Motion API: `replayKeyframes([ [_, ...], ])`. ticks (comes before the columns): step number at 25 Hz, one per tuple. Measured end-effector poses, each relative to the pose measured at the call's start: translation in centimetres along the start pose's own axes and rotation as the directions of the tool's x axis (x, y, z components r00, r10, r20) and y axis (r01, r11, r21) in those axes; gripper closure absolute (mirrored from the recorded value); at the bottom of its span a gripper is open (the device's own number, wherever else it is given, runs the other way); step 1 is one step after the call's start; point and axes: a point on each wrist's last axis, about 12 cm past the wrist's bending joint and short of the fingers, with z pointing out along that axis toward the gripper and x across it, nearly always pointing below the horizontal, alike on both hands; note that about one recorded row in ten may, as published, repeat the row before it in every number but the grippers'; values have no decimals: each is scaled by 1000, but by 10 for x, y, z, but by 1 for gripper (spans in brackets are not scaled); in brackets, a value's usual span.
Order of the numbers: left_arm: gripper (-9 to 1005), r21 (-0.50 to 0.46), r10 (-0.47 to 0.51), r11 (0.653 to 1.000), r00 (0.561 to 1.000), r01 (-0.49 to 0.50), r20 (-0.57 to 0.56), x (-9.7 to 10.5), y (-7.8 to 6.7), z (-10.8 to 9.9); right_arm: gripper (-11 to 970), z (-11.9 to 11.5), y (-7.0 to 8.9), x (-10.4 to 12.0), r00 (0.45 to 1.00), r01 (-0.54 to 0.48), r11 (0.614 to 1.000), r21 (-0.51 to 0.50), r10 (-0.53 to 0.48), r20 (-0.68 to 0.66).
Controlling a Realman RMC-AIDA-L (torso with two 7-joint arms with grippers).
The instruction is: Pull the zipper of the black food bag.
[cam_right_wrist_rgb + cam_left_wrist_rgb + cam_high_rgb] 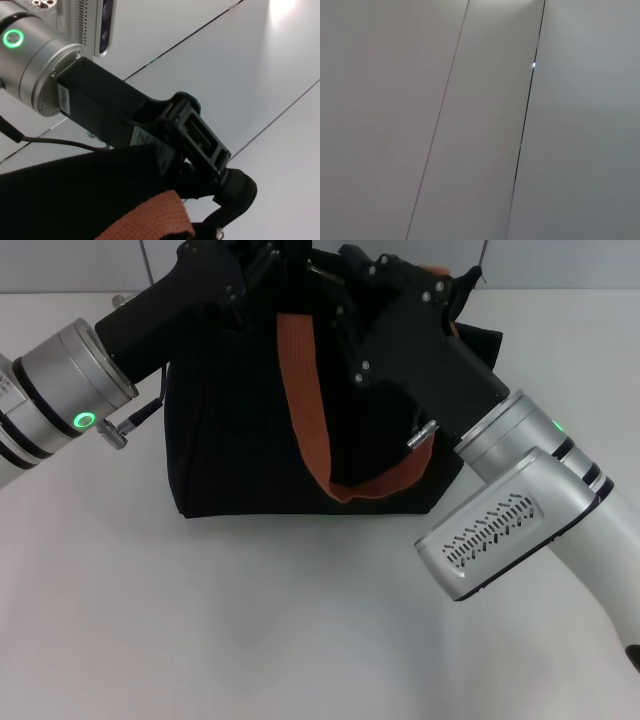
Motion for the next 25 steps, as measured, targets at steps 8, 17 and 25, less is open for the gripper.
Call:
replayKeyframes([
  [8, 903, -3, 0, 1000, 1000, 0, 1, 0, 0, -1, 788, 3, 0, 2, 1000, 4, 1000, -11, -4, -13],
  [17, 903, -7, 0, 1000, 1000, 0, 2, 0, 0, -2, 959, 4, 0, 2, 1000, 4, 1000, -13, -4, -15],
  [25, 903, -6, -2, 1000, 1000, 2, 3, 1, -1, -3, 958, 5, -3, 4, 999, -8, 1000, 18, 9, -40],
])
